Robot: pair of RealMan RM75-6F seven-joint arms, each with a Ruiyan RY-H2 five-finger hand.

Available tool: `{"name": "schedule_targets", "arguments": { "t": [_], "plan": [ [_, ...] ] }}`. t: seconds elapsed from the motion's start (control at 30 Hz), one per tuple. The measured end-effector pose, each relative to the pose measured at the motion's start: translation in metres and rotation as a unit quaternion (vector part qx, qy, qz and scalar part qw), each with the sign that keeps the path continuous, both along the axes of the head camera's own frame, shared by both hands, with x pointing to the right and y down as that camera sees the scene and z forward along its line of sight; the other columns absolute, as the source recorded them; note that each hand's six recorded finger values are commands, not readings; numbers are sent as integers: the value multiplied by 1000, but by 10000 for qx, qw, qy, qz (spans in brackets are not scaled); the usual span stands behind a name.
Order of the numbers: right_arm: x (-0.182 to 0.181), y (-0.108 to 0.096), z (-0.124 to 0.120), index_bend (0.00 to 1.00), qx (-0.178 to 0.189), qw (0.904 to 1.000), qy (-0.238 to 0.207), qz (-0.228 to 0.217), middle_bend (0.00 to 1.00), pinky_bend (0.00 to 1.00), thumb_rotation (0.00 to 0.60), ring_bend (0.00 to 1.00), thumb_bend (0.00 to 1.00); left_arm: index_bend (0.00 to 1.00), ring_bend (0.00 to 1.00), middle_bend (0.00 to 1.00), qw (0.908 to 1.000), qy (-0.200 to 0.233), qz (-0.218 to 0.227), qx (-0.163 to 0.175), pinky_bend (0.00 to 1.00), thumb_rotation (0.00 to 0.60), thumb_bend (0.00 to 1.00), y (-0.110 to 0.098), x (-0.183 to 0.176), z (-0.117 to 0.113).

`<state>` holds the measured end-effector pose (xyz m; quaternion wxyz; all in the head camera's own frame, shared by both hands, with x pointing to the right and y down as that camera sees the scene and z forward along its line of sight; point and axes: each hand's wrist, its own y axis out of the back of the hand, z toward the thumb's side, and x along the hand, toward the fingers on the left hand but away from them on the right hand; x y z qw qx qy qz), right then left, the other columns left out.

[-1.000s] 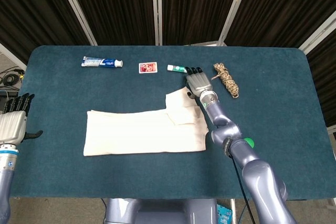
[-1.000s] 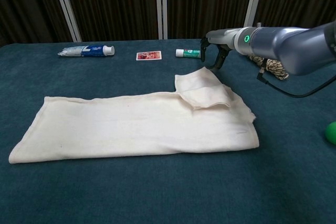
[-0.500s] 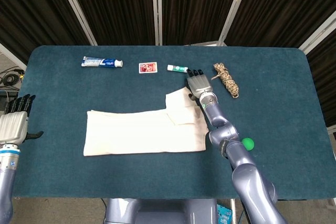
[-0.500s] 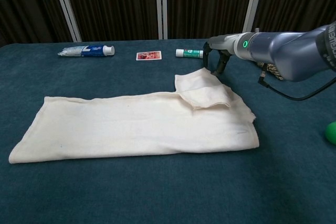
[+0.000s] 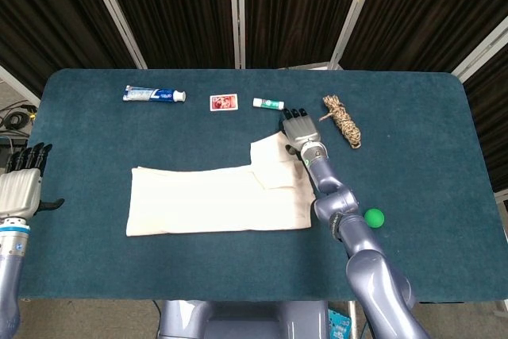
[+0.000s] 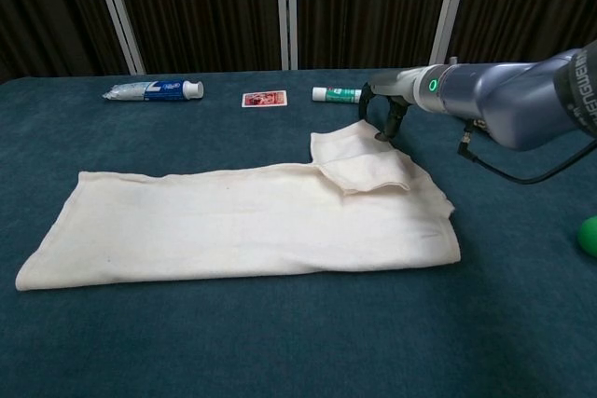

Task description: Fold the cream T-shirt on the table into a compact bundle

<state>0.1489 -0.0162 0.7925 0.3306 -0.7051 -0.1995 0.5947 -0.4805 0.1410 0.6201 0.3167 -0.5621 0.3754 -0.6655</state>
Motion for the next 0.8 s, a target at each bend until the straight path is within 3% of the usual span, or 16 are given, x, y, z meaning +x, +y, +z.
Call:
{"name": "schedule_targets", "arguments": {
  "t": [0.8],
  "plan": [
    [-9,3,-2,684,3,9985,-492,222,0,0,600,0,379,0,0,0,10000,-26,20,-28,0,600,0,1,0,2]
  ]
}}
